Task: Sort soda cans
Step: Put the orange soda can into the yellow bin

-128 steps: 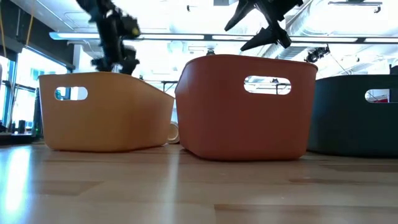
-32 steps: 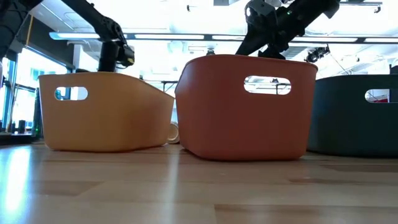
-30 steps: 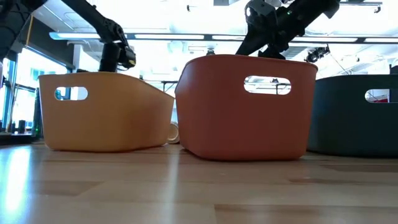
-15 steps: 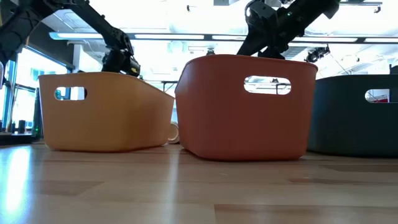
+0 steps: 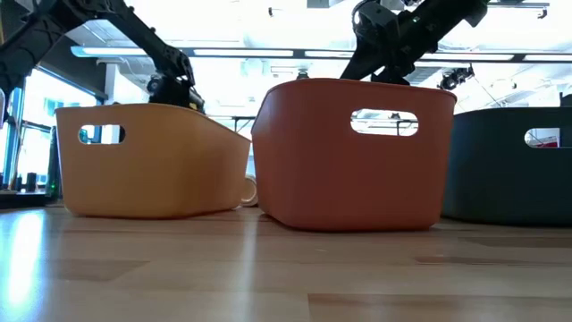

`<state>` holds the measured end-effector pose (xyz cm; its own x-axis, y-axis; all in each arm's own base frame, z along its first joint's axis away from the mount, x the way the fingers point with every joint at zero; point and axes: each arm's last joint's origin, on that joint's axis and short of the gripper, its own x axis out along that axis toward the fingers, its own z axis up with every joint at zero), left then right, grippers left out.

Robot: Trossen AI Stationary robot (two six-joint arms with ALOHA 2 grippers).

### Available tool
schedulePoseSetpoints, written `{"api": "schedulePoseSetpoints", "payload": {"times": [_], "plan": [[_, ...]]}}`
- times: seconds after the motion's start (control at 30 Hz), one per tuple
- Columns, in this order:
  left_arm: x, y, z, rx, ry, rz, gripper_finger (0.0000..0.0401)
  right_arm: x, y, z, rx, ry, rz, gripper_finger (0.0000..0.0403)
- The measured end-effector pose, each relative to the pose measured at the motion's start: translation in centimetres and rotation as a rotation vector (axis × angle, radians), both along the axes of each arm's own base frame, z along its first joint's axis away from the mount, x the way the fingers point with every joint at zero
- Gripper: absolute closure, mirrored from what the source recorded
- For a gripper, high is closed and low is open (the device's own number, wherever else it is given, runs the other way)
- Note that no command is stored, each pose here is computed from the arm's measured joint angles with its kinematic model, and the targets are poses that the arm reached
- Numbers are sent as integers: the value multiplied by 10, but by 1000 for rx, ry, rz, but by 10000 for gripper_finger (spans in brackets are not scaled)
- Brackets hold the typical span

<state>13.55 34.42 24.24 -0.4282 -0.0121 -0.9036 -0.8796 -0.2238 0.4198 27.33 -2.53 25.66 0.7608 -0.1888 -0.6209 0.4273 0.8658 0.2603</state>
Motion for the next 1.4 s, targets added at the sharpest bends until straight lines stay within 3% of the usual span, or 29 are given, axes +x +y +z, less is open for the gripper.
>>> {"api": "schedulePoseSetpoints", "payload": {"times": [0.33,0.5,0.63,0.8,1.1,1.4], "plan": [[2,2,-2,10,-10,-8,62,0,0,0,-8,0,-15,107],[6,5,-8,14,-182,44,62,0,0,0,-7,0,-17,107],[10,2,-9,2,-125,6,62,-1,0,-1,16,7,-33,107],[12,4,-10,10,-196,27,62,-1,-1,-1,15,13,-35,107],[24,-3,-9,-11,-174,-53,62,-3,-2,-3,31,27,-54,107],[18,-15,15,24,-154,-78,62,-3,-2,-3,29,29,-53,107]]}}
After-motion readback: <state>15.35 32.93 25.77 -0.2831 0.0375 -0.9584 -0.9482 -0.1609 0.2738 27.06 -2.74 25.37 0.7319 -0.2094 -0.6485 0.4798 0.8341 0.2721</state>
